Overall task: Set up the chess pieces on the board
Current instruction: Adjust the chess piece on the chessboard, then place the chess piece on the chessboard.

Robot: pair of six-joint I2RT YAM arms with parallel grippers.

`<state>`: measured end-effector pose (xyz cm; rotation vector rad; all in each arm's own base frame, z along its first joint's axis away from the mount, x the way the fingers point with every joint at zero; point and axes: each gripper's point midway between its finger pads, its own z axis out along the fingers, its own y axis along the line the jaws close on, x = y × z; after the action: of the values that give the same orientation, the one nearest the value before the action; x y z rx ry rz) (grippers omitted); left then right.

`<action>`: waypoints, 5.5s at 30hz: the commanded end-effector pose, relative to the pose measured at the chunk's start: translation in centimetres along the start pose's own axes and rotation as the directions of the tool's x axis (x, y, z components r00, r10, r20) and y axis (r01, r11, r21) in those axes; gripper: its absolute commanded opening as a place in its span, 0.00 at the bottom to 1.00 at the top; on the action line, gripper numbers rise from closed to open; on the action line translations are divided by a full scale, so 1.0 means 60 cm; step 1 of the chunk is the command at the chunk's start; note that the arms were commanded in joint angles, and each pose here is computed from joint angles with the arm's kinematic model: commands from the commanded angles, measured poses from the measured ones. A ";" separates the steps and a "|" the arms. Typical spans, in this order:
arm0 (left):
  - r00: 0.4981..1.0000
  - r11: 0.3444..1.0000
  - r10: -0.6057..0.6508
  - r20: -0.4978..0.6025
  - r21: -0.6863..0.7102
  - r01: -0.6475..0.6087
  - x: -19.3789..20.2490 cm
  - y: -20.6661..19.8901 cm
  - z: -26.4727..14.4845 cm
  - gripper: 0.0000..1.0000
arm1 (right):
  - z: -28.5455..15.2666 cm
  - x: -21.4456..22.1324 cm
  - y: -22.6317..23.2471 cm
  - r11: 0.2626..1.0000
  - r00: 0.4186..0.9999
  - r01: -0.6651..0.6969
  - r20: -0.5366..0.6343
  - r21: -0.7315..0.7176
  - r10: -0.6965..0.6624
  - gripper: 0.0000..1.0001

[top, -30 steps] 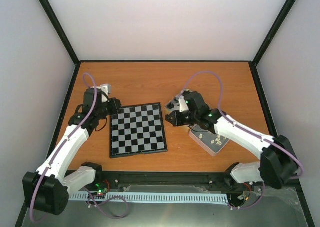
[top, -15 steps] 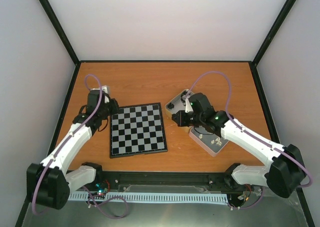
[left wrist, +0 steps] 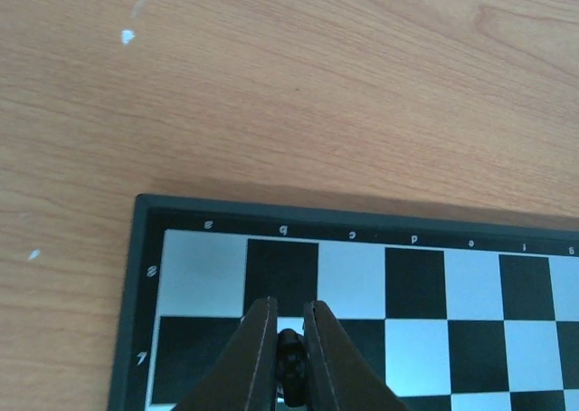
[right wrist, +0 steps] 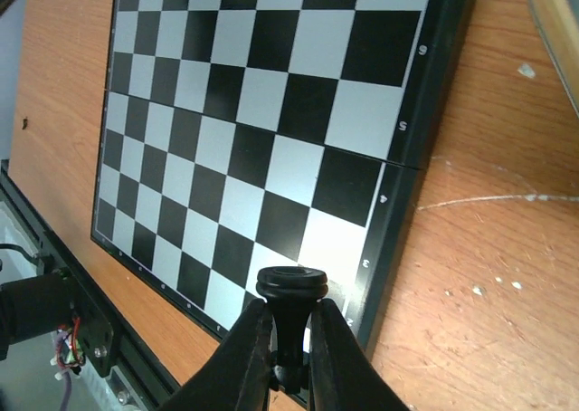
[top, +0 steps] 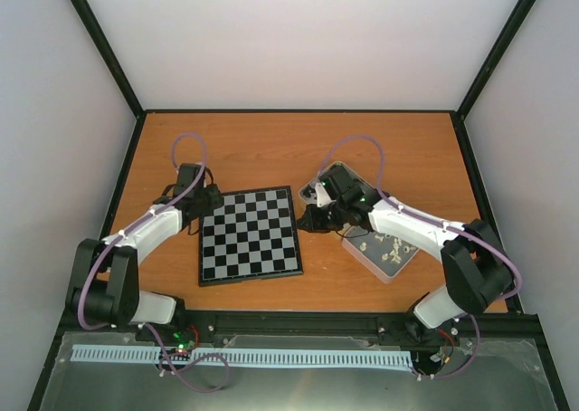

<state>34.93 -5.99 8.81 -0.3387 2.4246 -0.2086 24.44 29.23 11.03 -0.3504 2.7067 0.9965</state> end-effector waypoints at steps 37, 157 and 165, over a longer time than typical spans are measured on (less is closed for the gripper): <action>0.994 0.998 -0.061 -0.094 0.004 0.062 0.002 -0.021 0.053 0.56 | -0.007 -0.034 0.044 0.998 1.000 0.022 0.013 -0.067 -0.021 0.03; 0.882 0.399 -0.252 -0.399 0.787 0.471 -0.034 -0.253 -0.299 0.14 | -0.047 -0.113 0.275 0.721 0.936 0.121 0.321 -0.682 0.147 0.36; 0.878 0.410 -0.265 -0.398 0.778 0.476 -0.030 -0.249 -0.289 0.14 | -0.043 -0.110 0.279 0.705 0.942 0.109 0.300 -0.700 0.152 0.12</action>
<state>27.57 -18.57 25.44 -0.4072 2.0845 -1.6949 25.52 40.69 25.00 -0.2233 1.9317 1.8870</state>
